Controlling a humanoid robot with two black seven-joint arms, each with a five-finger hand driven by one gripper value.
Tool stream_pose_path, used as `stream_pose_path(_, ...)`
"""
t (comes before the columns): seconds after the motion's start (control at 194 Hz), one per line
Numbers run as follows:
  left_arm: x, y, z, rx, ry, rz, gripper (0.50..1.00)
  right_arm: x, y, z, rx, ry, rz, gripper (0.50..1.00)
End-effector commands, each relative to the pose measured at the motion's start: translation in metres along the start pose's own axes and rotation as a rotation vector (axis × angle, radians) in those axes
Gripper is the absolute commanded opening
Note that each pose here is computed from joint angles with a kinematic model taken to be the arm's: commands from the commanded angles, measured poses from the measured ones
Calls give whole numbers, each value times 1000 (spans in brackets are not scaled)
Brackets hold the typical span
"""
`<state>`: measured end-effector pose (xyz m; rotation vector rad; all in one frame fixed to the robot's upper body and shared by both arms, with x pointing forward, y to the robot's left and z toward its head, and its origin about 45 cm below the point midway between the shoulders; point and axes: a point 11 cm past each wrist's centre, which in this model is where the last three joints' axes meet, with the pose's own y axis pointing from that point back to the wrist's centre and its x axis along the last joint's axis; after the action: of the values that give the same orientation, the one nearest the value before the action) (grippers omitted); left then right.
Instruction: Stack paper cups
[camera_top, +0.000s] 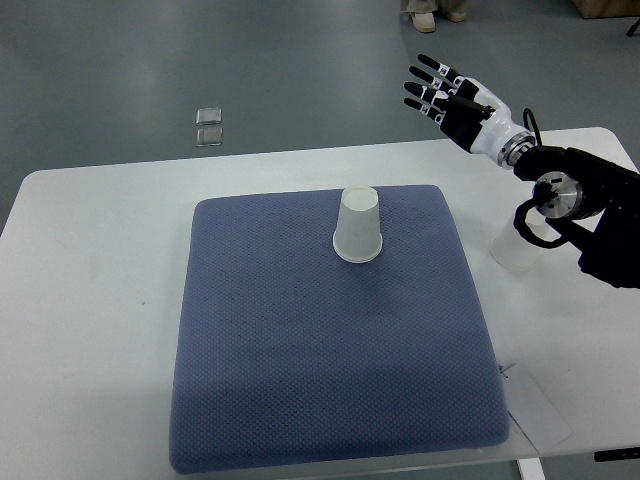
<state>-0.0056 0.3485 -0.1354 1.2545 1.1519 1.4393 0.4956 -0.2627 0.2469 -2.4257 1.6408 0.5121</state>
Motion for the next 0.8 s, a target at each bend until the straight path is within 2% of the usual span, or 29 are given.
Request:
stream_pose_path(0.0, -1, 0, 0, 0, -2, -4, 1000, 6, 2, -25, -21, 112, -25, 915)
stream_pose_path(0.108, 0, 0, 0, -1, 0, -1, 1000, 14, 9, -48, -57, 225, -49, 915)
stream_pose_path(0.273, 0, 0, 0, -1, 0, 1, 1000, 12, 22, -108, -114, 457, -89, 915)
stream_pose_path(0.324, 0, 0, 0, -1, 0, 1, 1000, 12, 22, -108, -114, 457, -90, 915)
stream_pose_path(0.329, 0, 0, 0, -1, 0, -1, 1000, 6, 25, -125, -148, 540, -113, 915)
stream_pose_path(0.422, 0, 0, -1, 1, 0, 0, 1000, -6, 27, -143, -266, 779, -165, 915)
stream_pose_path(0.53, -1, 0, 0, 0, -2, -2, 1000, -10, 33, -136, -434, 1027, -220, 915)
stream_pose_path(0.674, 0, 0, 0, -1, 0, -1, 1000, -34, 40, -137, -680, 1353, -308, 917)
stream_pose_path(0.792, 0, 0, 0, -1, 0, -1, 1000, -55, 46, -145, -807, 1498, -356, 917)
